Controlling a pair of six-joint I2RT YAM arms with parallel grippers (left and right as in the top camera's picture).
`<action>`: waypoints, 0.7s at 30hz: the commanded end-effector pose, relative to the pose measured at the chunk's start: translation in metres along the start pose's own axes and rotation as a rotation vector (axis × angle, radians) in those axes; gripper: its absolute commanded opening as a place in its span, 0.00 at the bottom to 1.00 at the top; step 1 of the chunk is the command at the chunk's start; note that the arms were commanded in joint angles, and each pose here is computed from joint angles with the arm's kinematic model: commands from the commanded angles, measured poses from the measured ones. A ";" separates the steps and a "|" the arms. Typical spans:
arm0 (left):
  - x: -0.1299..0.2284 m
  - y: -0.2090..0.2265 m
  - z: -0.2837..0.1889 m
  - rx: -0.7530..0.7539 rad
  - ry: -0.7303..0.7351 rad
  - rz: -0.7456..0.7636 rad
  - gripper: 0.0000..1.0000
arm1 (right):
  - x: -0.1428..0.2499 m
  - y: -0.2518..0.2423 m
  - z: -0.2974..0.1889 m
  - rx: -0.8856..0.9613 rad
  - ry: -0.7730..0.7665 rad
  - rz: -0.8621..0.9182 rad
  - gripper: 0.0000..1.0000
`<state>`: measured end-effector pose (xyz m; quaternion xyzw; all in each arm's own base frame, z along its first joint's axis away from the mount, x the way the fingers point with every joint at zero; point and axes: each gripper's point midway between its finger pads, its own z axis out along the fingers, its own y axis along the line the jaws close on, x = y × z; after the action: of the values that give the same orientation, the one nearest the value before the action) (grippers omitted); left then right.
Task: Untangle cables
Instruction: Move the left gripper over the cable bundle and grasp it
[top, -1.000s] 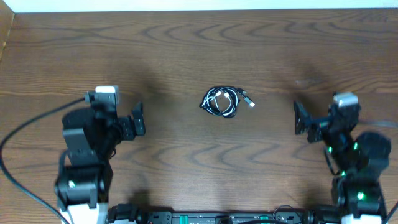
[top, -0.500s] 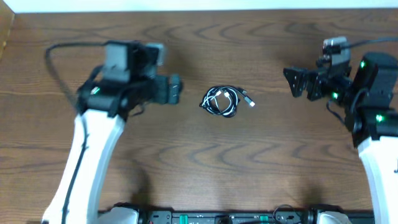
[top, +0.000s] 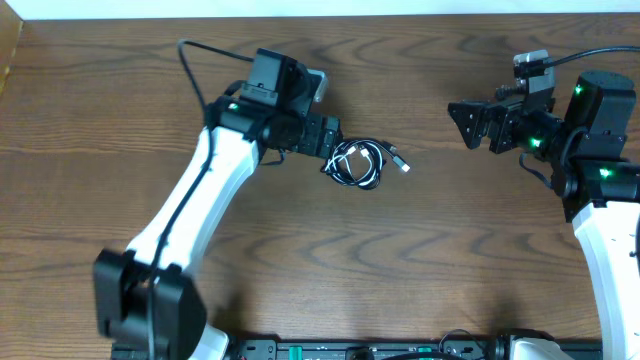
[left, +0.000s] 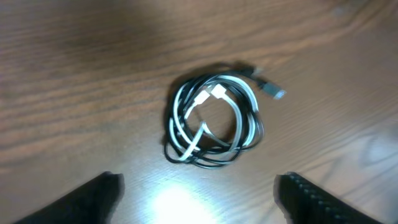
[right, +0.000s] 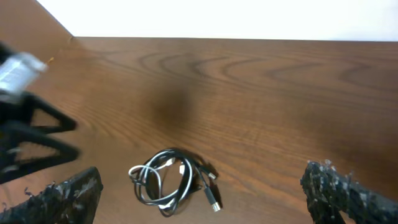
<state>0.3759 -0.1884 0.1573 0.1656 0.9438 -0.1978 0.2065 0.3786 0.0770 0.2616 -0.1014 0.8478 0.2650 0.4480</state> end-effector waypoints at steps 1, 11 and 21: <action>0.012 0.009 0.033 0.009 0.084 0.039 0.69 | -0.004 0.010 -0.002 -0.039 0.000 0.010 0.95; 0.043 0.010 0.069 0.081 0.221 0.123 0.59 | 0.018 0.009 -0.003 -0.034 0.085 0.072 0.93; 0.046 -0.007 0.069 0.189 0.220 0.166 0.58 | 0.023 -0.002 0.000 0.023 0.101 0.073 0.95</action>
<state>0.3605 -0.2081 0.0790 0.2601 0.9315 -0.2328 0.1025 0.3613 0.0788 0.2400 -0.0797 0.8737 0.2784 0.3909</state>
